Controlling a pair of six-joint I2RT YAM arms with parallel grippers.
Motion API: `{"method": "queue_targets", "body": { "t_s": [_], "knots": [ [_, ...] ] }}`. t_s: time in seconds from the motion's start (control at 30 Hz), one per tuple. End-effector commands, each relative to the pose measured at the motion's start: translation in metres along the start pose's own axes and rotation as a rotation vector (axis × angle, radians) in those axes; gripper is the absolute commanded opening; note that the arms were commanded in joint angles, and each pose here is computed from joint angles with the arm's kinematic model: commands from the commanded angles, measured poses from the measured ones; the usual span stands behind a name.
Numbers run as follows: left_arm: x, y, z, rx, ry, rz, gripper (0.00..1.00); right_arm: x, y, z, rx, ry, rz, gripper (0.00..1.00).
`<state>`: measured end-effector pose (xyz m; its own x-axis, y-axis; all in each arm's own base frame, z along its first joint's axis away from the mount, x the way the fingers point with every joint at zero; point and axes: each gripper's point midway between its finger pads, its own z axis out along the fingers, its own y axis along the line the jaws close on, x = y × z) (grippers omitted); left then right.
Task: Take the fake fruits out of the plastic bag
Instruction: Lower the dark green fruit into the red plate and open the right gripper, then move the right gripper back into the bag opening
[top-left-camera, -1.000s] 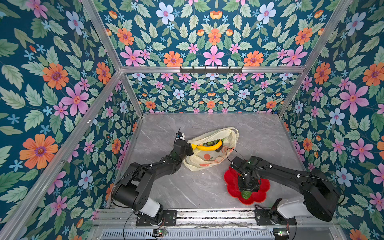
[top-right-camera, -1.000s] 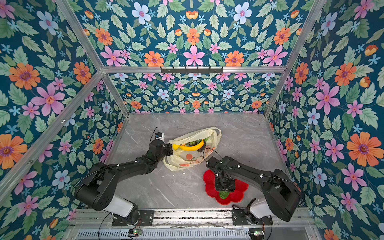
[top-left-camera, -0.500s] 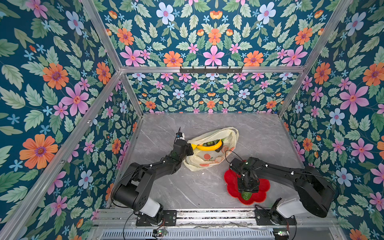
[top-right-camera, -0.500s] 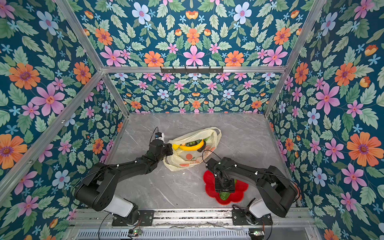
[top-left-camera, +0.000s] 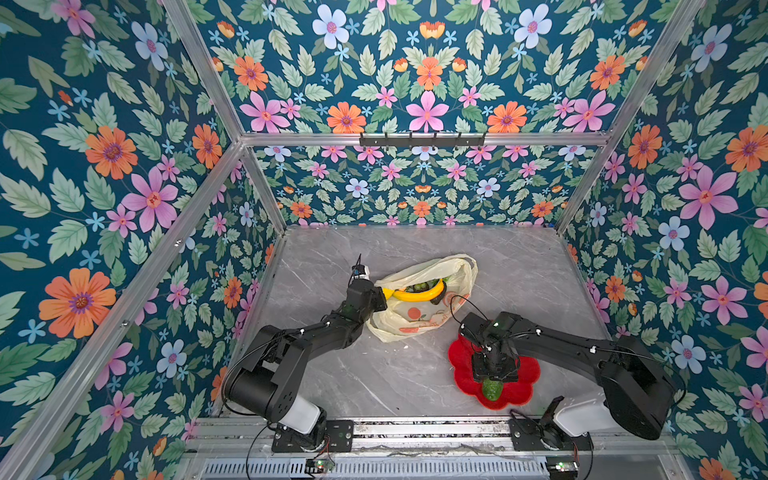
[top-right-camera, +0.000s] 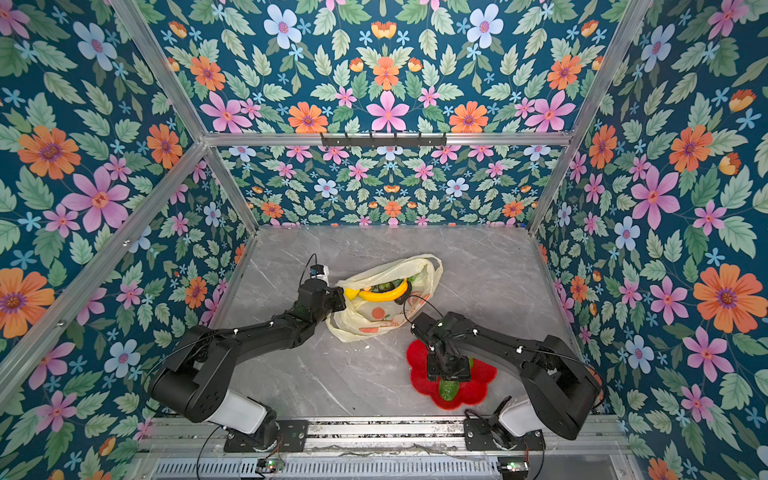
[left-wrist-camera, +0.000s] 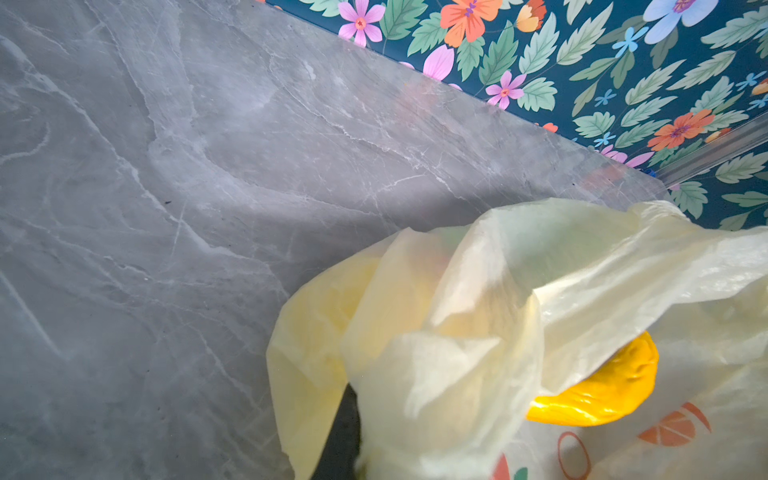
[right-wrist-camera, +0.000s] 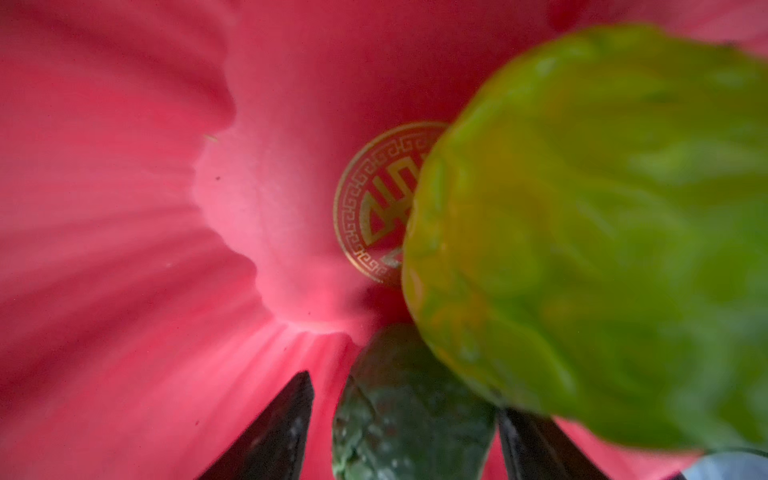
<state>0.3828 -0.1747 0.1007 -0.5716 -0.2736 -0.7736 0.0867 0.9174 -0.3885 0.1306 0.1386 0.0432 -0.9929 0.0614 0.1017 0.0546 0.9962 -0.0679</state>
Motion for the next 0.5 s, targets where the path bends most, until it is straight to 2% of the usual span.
{"method": "queue_targets", "body": {
  "t_s": [0.0,0.27,0.47],
  "knots": [
    [-0.003,-0.001,0.0,0.001,-0.013,0.009,0.11,0.003,-0.008,-0.007,0.03,0.001,0.006,0.71],
    [-0.003,-0.003,0.0,0.011,-0.012,0.009,0.11,-0.014,0.001,-0.06,-0.014,-0.105,-0.001,0.72],
    [-0.005,-0.004,-0.002,0.018,-0.015,0.008,0.11,-0.064,0.038,-0.12,-0.116,-0.317,-0.03,0.71]
  ]
}}
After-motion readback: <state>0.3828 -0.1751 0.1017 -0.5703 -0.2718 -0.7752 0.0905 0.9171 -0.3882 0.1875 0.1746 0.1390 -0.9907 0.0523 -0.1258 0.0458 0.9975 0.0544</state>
